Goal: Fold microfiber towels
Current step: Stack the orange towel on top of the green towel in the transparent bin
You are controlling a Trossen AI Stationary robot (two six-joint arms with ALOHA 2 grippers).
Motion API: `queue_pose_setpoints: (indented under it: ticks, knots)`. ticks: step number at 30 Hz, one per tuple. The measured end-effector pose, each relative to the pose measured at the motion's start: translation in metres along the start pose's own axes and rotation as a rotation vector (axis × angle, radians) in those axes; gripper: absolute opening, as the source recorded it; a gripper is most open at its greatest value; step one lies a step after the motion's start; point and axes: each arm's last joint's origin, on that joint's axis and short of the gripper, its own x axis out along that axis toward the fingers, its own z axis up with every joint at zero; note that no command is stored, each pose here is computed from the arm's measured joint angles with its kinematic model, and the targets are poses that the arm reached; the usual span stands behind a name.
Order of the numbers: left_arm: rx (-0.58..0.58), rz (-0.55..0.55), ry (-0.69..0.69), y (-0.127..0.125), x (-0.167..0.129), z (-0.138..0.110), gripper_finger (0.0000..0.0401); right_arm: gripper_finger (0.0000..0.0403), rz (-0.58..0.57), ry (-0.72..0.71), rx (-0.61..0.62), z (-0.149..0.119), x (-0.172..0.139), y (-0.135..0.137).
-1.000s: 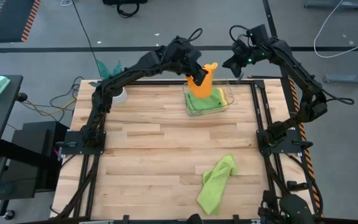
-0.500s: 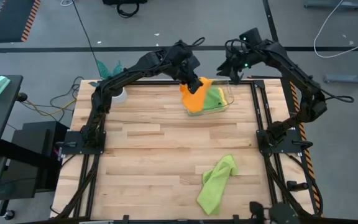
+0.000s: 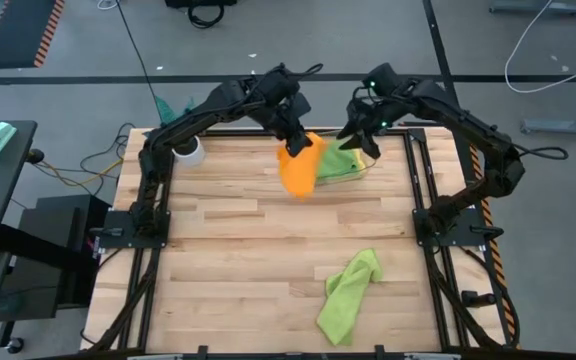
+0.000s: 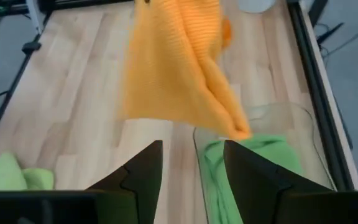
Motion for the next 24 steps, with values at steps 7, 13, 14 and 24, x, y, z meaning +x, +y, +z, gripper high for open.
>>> queue_pose_setpoints:
  ticks: [7, 13, 14, 24]
  knots:
    - [0.018, -0.042, 0.023, -0.011, -0.004, -0.004, 0.0009, 0.0178, -0.010, 0.038, -0.070, 0.009, 0.019, 0.009]
    - [0.021, -0.052, 0.077, -0.021, -0.003, -0.011, 0.0009, 0.0178, -0.029, 0.066, -0.074, 0.009, 0.027, 0.007]
    - [0.022, -0.055, 0.083, -0.023, -0.003, -0.012, 0.0009, 0.0178, -0.032, 0.070, -0.072, 0.009, 0.027, 0.007]
    - [0.033, -0.068, 0.101, -0.033, 0.000, -0.016, 0.0009, 0.0178, 0.012, 0.074, -0.067, 0.012, 0.033, 0.017]
